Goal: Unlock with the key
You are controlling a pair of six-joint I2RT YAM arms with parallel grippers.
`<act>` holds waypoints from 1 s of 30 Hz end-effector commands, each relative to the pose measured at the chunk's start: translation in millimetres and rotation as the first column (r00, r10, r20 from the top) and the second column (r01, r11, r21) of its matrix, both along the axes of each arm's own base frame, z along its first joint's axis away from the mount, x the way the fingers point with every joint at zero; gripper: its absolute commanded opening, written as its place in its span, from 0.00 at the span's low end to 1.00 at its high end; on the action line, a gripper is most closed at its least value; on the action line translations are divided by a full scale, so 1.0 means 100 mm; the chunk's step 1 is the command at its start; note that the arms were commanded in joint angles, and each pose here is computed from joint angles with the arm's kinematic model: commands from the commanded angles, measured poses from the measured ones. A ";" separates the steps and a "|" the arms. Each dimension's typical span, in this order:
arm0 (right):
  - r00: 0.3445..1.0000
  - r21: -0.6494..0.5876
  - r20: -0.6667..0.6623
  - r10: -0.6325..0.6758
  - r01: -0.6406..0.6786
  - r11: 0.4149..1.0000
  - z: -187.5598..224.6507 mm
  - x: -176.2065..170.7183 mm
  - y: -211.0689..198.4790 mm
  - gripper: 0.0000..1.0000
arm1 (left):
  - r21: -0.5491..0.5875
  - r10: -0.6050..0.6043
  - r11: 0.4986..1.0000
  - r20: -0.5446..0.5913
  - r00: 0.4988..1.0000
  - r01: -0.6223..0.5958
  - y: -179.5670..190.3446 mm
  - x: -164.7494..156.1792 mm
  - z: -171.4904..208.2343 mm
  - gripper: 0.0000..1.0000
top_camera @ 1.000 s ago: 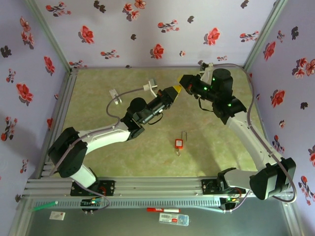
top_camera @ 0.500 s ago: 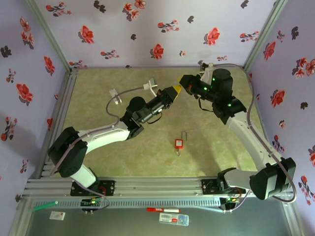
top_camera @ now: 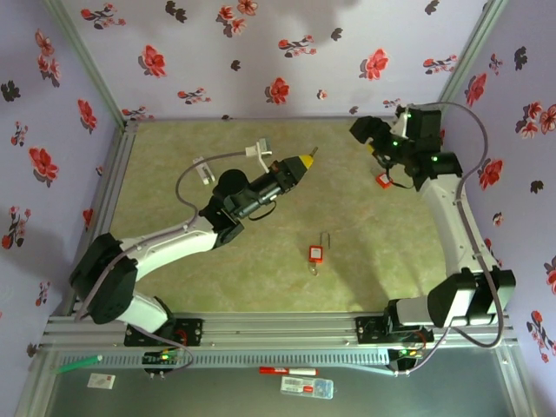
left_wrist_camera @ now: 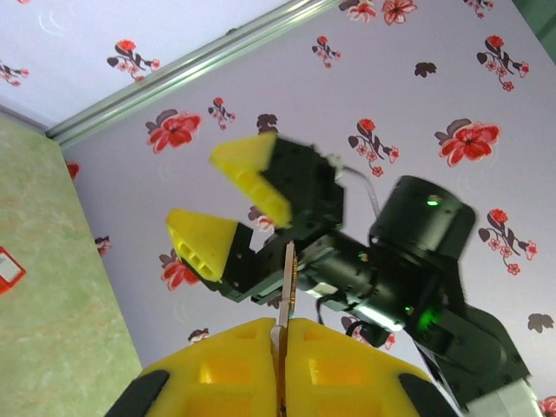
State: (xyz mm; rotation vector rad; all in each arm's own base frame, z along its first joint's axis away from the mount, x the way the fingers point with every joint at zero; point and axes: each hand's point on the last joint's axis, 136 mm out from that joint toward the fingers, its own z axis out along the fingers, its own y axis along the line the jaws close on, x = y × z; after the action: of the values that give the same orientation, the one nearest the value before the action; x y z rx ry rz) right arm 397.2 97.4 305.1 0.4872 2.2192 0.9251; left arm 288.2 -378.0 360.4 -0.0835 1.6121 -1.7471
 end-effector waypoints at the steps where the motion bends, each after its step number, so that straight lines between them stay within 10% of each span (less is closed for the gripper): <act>1: 0.983 -0.227 -0.183 0.029 -0.071 0.971 -0.61 -0.10 -0.33 0.83 | 0.046 0.014 0.999 0.044 0.999 -0.016 0.14 -0.02 0.03 0.00; 9: 0.882 -0.597 -0.466 0.067 -0.369 0.713 -1.44 0.04 -0.92 0.82 | 0.099 0.017 0.995 0.023 1.000 -0.019 0.37 0.08 -0.02 0.00; 19: 0.771 -0.635 -0.612 0.175 -0.611 0.473 -2.09 0.39 -1.14 0.80 | 0.109 -0.012 0.994 -0.025 1.000 0.015 0.55 0.28 -0.13 0.00; 30: 0.716 -0.618 -0.671 0.190 -0.682 0.391 -2.56 0.66 -1.23 0.80 | 0.119 -0.037 0.992 -0.064 0.997 0.045 0.62 0.41 -0.21 0.00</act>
State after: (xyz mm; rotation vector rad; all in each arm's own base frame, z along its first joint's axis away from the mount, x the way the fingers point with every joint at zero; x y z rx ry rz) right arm 455.7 -16.3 46.4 -0.4276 3.0233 -0.1822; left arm 330.7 -313.1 333.0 -0.0815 1.7723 -1.6569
